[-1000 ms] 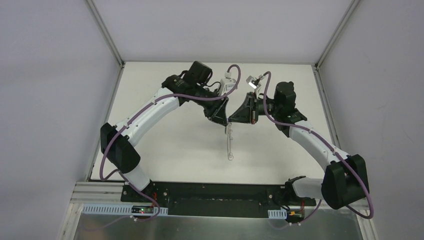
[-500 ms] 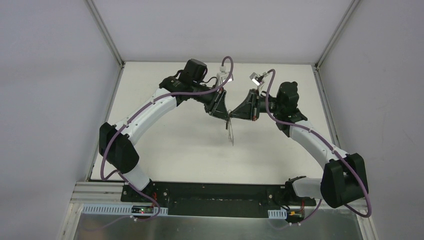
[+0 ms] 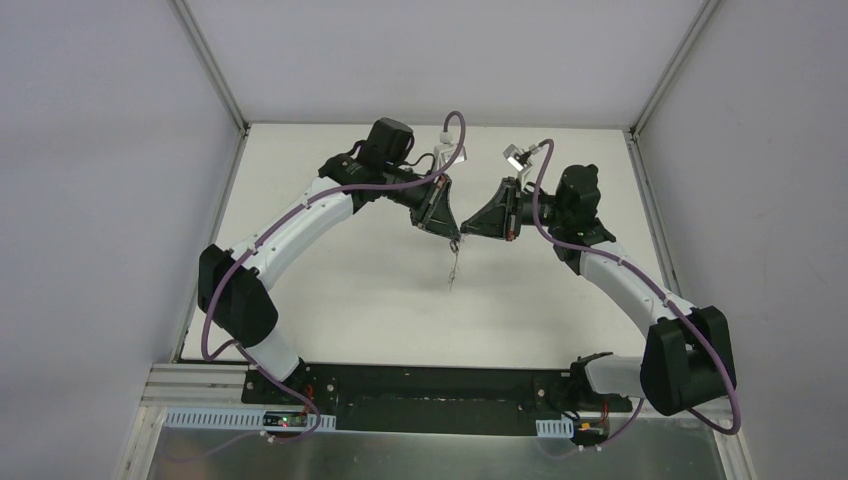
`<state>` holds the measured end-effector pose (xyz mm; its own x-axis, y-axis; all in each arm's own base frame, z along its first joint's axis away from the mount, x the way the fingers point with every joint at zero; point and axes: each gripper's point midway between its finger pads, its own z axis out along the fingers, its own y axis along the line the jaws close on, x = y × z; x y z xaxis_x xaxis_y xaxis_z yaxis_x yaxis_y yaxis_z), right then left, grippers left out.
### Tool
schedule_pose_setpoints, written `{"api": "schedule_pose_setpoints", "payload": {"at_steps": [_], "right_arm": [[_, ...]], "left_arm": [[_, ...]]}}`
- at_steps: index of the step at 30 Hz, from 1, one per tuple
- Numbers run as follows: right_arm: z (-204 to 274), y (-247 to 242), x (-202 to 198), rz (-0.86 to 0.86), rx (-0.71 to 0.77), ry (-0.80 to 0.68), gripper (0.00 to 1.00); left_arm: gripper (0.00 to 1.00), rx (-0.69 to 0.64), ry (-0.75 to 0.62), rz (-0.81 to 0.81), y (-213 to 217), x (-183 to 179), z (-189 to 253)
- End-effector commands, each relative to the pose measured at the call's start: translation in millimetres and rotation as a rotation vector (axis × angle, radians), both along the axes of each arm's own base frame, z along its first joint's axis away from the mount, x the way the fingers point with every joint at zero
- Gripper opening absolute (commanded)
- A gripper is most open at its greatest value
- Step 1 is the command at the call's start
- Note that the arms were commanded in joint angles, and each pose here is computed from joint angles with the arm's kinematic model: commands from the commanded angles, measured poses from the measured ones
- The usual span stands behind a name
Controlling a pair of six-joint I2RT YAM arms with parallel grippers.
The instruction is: Put the keys on the keyring
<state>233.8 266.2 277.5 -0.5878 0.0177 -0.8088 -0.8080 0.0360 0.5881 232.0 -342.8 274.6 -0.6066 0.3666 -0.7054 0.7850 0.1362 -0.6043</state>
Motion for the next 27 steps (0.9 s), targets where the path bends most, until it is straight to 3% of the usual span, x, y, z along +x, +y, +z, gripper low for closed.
{"api": "schedule_pose_setpoints", "payload": {"at_steps": [1, 9, 12, 14, 17, 27], "right_arm": [[4.5, -2.7, 1.5, 0.004, 0.016, -0.042, 0.00], [-5.2, -2.3, 2.2, 0.007, -0.002, -0.058, 0.02], [-4.9, -1.8, 0.0, 0.020, -0.011, -0.062, 0.11], [-3.6, -1.1, -0.9, 0.028, -0.019, -0.074, 0.23], [-1.9, -0.8, -2.1, 0.032, -0.023, -0.077, 0.31], [0.2, 0.4, -6.3, 0.034, -0.033, -0.101, 0.34]], "left_arm": [[0.00, -0.059, -0.093, -0.004, 8.5, -2.3, 25.2], [0.00, 0.060, -0.209, 0.008, 25.5, 1.2, 18.1], [0.00, 0.150, -0.251, 0.002, 32.4, 2.0, 9.6], [0.00, 0.210, -0.265, -0.009, 35.3, 0.3, 4.9], [0.00, 0.250, -0.267, -0.020, 34.4, -3.0, -0.4], [0.00, 0.264, -0.183, -0.057, 21.4, -18.0, -0.9]]}}
